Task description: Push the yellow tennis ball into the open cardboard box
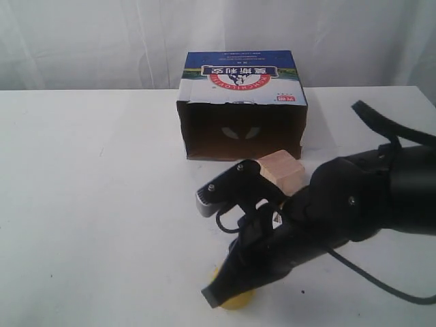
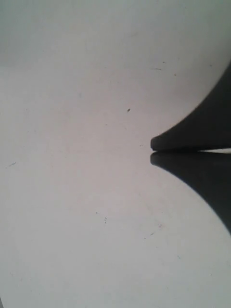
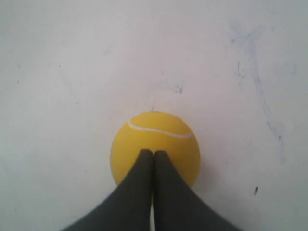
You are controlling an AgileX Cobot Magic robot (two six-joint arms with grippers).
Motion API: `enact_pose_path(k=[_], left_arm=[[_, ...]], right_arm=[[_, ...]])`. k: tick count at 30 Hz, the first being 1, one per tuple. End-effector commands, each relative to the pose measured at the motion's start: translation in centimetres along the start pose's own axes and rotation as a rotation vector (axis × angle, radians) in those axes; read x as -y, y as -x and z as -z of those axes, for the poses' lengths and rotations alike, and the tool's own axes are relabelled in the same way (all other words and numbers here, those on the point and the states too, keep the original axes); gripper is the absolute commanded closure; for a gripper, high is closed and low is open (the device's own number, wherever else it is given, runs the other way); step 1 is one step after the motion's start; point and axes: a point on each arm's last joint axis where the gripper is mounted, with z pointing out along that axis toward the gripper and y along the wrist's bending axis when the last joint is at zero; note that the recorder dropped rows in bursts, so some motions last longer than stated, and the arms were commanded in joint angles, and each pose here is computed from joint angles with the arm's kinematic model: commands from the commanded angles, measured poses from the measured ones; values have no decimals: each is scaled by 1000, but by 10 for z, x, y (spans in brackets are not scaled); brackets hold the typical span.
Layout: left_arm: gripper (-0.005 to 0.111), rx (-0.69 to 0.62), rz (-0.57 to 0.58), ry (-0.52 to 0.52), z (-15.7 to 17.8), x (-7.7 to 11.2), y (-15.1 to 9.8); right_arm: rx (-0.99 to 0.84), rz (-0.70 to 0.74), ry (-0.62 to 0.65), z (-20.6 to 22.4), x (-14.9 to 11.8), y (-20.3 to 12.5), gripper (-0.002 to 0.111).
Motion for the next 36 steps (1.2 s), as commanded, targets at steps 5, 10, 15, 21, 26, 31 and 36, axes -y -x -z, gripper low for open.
enact_pose_path(k=[5, 10, 15, 21, 26, 31, 36], left_arm=[[107, -9, -7, -3, 0, 0, -2], [107, -9, -7, -3, 0, 0, -2], [107, -9, -7, -3, 0, 0, -2], [107, -9, -7, -3, 0, 0, -2], [107, -9, -7, -3, 0, 0, -2], [107, -9, -7, -3, 0, 0, -2], [107, -9, -7, -3, 0, 0, -2]], right_arm=[[153, 119, -44, 34, -2, 54, 108], [107, 74, -28, 36, -3, 53, 108], [-31, 30, 20, 25, -9, 41, 108], [-110, 40, 73, 7, -31, 34, 108], [-195, 37, 81, -6, -31, 27, 108], [-218, 61, 56, -22, -27, 25, 108], [-144, 117, -7, -23, -16, 37, 108]])
